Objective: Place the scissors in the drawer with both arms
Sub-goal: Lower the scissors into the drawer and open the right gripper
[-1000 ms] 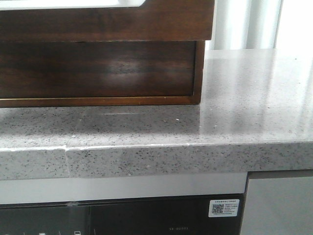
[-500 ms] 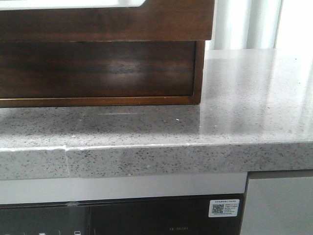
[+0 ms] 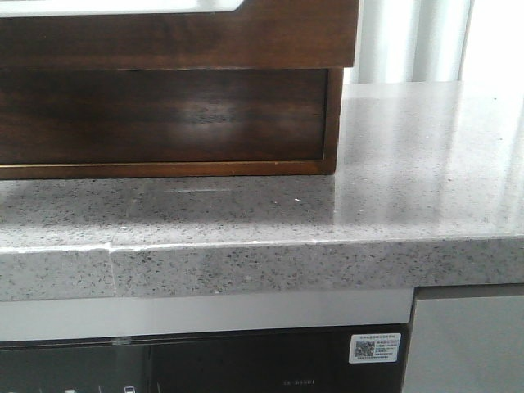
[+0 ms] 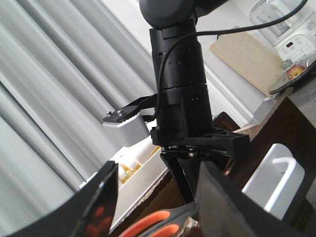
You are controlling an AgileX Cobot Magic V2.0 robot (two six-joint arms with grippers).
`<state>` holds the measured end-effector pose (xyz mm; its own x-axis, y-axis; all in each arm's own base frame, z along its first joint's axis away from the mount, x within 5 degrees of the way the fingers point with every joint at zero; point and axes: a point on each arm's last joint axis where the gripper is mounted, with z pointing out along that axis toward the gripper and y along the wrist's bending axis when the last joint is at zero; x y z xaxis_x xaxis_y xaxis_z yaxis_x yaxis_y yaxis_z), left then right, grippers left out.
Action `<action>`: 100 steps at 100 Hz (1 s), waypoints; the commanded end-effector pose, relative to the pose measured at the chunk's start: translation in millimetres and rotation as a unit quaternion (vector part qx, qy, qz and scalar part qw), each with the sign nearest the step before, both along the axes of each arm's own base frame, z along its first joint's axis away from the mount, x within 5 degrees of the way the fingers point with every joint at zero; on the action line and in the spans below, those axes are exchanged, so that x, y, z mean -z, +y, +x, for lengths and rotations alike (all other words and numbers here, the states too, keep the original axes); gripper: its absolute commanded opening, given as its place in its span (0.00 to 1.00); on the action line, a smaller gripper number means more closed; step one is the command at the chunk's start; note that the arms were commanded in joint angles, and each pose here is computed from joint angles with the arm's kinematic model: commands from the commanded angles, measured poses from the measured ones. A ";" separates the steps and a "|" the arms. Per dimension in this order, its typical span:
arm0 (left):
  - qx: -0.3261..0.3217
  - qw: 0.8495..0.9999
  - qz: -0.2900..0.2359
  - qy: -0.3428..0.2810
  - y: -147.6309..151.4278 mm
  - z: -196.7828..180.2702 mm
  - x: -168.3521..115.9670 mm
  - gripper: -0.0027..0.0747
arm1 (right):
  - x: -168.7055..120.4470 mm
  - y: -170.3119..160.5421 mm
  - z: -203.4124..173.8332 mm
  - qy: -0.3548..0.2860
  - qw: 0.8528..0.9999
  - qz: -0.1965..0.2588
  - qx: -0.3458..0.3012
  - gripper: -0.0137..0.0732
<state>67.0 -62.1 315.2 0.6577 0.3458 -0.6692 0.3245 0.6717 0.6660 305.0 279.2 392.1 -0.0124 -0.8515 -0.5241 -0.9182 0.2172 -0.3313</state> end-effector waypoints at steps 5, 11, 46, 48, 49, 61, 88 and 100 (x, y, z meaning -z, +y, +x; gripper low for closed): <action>0.018 0.999 -0.033 -0.014 -0.2 -2.8 -12.3 0.44 | -33.1 -8.0 -10.4 -0.046 0.998 0.042 -0.004 0.32; 0.018 0.999 -0.033 -0.014 -0.2 -2.8 -12.3 0.44 | -33.1 -8.0 -10.4 -0.046 0.998 0.042 -0.004 0.35; 0.018 0.999 -0.034 -0.015 -0.1 -3.0 -13.0 0.44 | -34.8 -8.1 -10.4 -0.046 0.998 0.046 0.001 0.40; 0.019 0.999 -0.034 -0.016 -0.1 -3.0 -13.5 0.44 | -36.5 -8.2 -10.6 -0.048 0.998 0.048 0.001 0.40; 0.019 0.999 -0.034 -0.016 -0.1 -3.0 -13.5 0.44 | -37.6 -8.3 -10.7 -0.049 0.998 0.050 0.000 0.40; 0.019 0.999 -0.037 -0.021 0.1 -3.6 -16.5 0.44 | -54.9 -11.2 -13.9 -0.059 0.995 0.083 0.021 0.40; 0.018 0.997 -0.071 -0.014 4.4 -6.3 -20.3 0.44 | -94.4 -30.6 -37.6 -0.071 0.987 0.140 0.043 0.29; 0.014 0.996 -0.079 -0.024 8.8 -12.7 -22.3 0.44 | -106.3 -43.8 -55.4 -0.054 0.988 0.138 0.039 0.14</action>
<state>62.1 -56.8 320.6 0.6546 0.2986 -0.6945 0.3219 0.7212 0.6134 276.1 256.1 458.4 -0.0547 -0.7416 -0.6687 -0.8783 0.3543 -0.3211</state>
